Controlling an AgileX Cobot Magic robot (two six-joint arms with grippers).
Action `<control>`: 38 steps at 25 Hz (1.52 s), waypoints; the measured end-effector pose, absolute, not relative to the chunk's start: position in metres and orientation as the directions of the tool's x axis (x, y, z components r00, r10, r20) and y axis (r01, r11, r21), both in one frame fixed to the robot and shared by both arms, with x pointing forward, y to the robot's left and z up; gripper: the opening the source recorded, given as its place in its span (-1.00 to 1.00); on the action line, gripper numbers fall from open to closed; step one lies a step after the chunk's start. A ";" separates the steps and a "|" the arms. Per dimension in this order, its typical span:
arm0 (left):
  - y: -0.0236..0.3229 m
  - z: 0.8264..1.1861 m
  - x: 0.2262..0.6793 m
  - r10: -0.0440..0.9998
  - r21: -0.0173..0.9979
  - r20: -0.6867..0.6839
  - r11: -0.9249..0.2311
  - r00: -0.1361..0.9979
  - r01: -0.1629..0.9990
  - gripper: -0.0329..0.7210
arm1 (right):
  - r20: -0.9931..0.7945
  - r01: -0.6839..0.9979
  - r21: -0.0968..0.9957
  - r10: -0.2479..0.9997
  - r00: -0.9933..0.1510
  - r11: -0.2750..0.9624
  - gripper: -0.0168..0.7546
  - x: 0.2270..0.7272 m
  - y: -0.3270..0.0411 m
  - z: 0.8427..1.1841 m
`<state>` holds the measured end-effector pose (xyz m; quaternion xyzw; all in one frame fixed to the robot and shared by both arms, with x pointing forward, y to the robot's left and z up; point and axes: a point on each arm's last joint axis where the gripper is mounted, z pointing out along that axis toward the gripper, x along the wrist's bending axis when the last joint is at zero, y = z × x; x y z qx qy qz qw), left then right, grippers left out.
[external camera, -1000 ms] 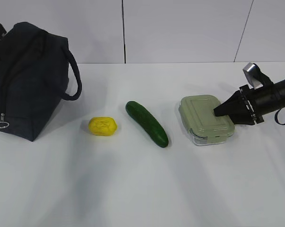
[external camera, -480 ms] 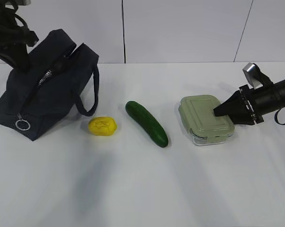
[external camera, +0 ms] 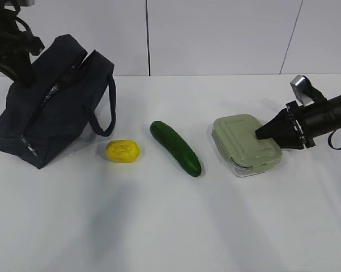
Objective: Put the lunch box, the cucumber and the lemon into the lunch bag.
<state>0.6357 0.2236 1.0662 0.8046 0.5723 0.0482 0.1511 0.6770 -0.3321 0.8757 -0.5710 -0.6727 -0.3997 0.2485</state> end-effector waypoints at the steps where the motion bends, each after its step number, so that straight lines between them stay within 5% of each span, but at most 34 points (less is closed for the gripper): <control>1: 0.224 1.066 0.636 0.935 0.298 -0.095 -0.299 0.340 0.906 -0.87 | 0.792 0.967 0.253 0.568 -0.225 0.029 0.01 0.677 -0.332 0.876; 38: 0.224 1.066 0.636 0.937 0.299 -0.088 -0.300 0.339 0.906 -0.87 | 0.849 0.952 0.234 0.519 -0.102 -0.196 -0.03 0.691 -0.331 0.876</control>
